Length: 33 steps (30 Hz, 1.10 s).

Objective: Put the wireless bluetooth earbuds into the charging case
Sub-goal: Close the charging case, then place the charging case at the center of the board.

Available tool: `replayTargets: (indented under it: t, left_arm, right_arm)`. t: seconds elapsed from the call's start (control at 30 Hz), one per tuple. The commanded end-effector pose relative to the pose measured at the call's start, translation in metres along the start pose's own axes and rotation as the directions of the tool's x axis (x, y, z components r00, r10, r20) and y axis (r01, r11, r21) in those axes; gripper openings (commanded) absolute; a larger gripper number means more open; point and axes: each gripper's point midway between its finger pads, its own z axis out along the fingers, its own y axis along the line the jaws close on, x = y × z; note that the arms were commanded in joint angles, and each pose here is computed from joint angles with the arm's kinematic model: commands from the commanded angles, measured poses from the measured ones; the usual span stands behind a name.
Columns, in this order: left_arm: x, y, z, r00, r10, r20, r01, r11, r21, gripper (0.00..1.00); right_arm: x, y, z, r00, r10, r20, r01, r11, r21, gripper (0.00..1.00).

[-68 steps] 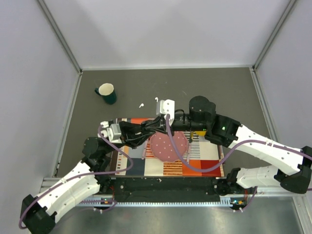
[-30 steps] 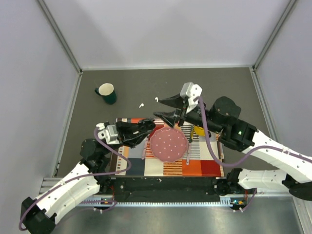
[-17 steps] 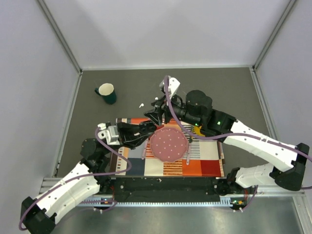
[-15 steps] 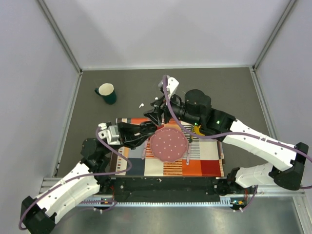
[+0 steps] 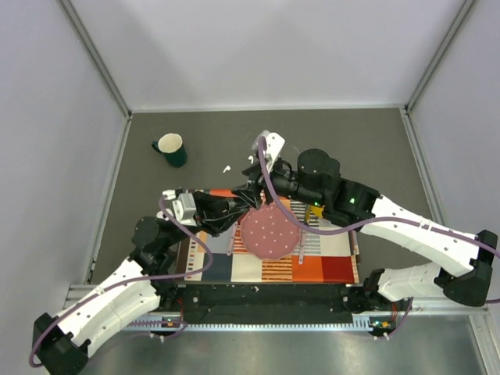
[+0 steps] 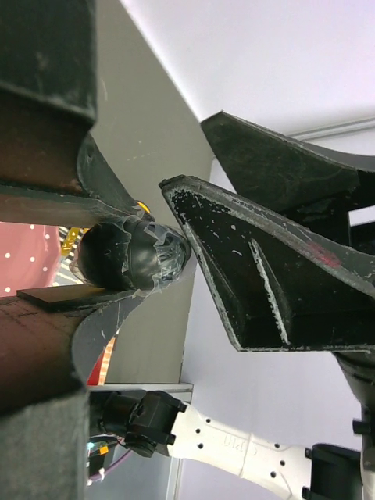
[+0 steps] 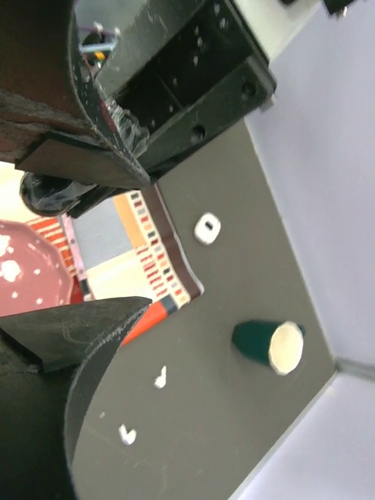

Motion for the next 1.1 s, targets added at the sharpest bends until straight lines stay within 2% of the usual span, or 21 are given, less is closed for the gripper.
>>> replayTargets:
  t: [0.0,0.07,0.13,0.2,0.23,0.27,0.4,0.43,0.5,0.53,0.6,0.63,0.7,0.73,0.8,0.83,0.9,0.93,1.0,1.03,1.07]
  left_arm:
    - [-0.038,0.018,0.011,0.998,-0.014,0.059,0.020,0.994,-0.103,0.00]
    - [-0.030,0.024,0.013,0.999,-0.046,0.019,0.048,0.991,-0.128,0.00]
    - [-0.021,0.029,0.017,0.994,-0.101,-0.041,0.094,0.984,-0.153,0.00]
    - [-0.022,0.035,0.023,0.988,-0.141,-0.069,0.127,0.976,-0.178,0.00]
    - [0.000,0.041,0.025,0.969,-0.201,-0.141,0.169,0.963,-0.210,0.00]
    - [0.005,0.046,0.027,0.960,-0.230,-0.158,0.191,0.955,-0.228,0.00]
    - [0.026,0.073,0.038,0.889,-0.435,-0.143,0.373,0.869,-0.325,0.00]
    - [0.041,0.078,0.041,0.860,-0.483,-0.165,0.412,0.848,-0.333,0.00]
    - [0.042,0.096,0.047,0.831,-0.539,-0.138,0.462,0.806,-0.370,0.00]
    - [0.062,0.105,0.050,0.797,-0.582,-0.162,0.484,0.775,-0.407,0.00]
    - [0.062,0.118,0.063,0.783,-0.600,-0.167,0.498,0.764,-0.409,0.00]
    - [0.083,0.126,0.067,0.751,-0.631,-0.195,0.511,0.743,-0.432,0.00]
    - [0.085,0.135,0.083,0.728,-0.655,-0.202,0.539,0.729,-0.421,0.00]
    - [0.109,0.143,0.086,0.688,-0.692,-0.221,0.557,0.697,-0.451,0.00]
    - [0.114,0.152,0.103,0.660,-0.717,-0.226,0.588,0.679,-0.439,0.00]
    - [0.141,0.159,0.104,0.613,-0.753,-0.240,0.604,0.642,-0.472,0.00]
    - [0.150,0.170,0.117,0.588,-0.774,-0.236,0.625,0.620,-0.474,0.00]
    - [0.175,0.177,0.116,0.550,-0.800,-0.240,0.632,0.586,-0.507,0.00]
    - [0.183,0.187,0.126,0.535,-0.815,-0.223,0.645,0.564,-0.516,0.00]
    - [0.203,0.192,0.124,0.508,-0.832,-0.223,0.643,0.539,-0.544,0.00]
    - [0.203,0.198,0.130,0.514,-0.830,-0.217,0.641,0.540,-0.546,0.00]
  right_arm:
    - [0.004,-0.031,-0.010,0.999,0.030,0.012,-0.032,0.976,0.215,0.60]
    - [-0.005,-0.058,-0.022,0.997,0.042,0.064,-0.063,0.929,0.364,0.65]
    - [-0.011,-0.073,-0.034,0.991,0.068,0.112,-0.110,0.898,0.425,0.71]
    - [-0.009,-0.091,-0.042,0.976,0.148,0.158,-0.205,0.865,0.458,0.72]
    - [-0.009,-0.093,-0.045,0.968,0.179,0.175,-0.240,0.864,0.443,0.73]
    - [-0.013,-0.106,-0.056,0.957,0.200,0.209,-0.277,0.843,0.462,0.73]
    - [-0.005,-0.118,-0.080,0.932,0.260,0.253,-0.355,0.800,0.484,0.73]
    - [-0.006,-0.121,-0.088,0.929,0.256,0.268,-0.360,0.791,0.495,0.73]
    - [-0.007,-0.125,-0.106,0.921,0.250,0.299,-0.375,0.776,0.508,0.74]
    - [-0.006,-0.126,-0.112,0.921,0.245,0.303,-0.375,0.773,0.512,0.75]
    - [-0.006,-0.129,-0.127,0.922,0.224,0.314,-0.366,0.766,0.529,0.75]
    - [-0.005,-0.130,-0.131,0.925,0.219,0.312,-0.361,0.763,0.537,0.76]
    - [-0.004,-0.132,-0.141,0.934,0.195,0.300,-0.337,0.759,0.556,0.77]
    - [-0.004,-0.135,-0.145,0.936,0.187,0.298,-0.332,0.753,0.568,0.78]
    - [-0.003,-0.137,-0.150,0.943,0.171,0.284,-0.311,0.751,0.582,0.78]
    - [-0.004,-0.137,-0.153,0.945,0.166,0.281,-0.306,0.751,0.585,0.79]
    - [-0.003,-0.137,-0.154,0.951,0.156,0.266,-0.289,0.754,0.590,0.79]
    - [-0.002,-0.135,-0.154,0.953,0.155,0.259,-0.283,0.760,0.585,0.79]
    - [-0.001,-0.134,-0.154,0.958,0.149,0.247,-0.269,0.767,0.582,0.80]
    - [0.001,-0.133,-0.153,0.960,0.150,0.238,-0.264,0.773,0.577,0.80]
    - [0.001,-0.133,-0.153,0.962,0.146,0.232,-0.257,0.776,0.575,0.80]
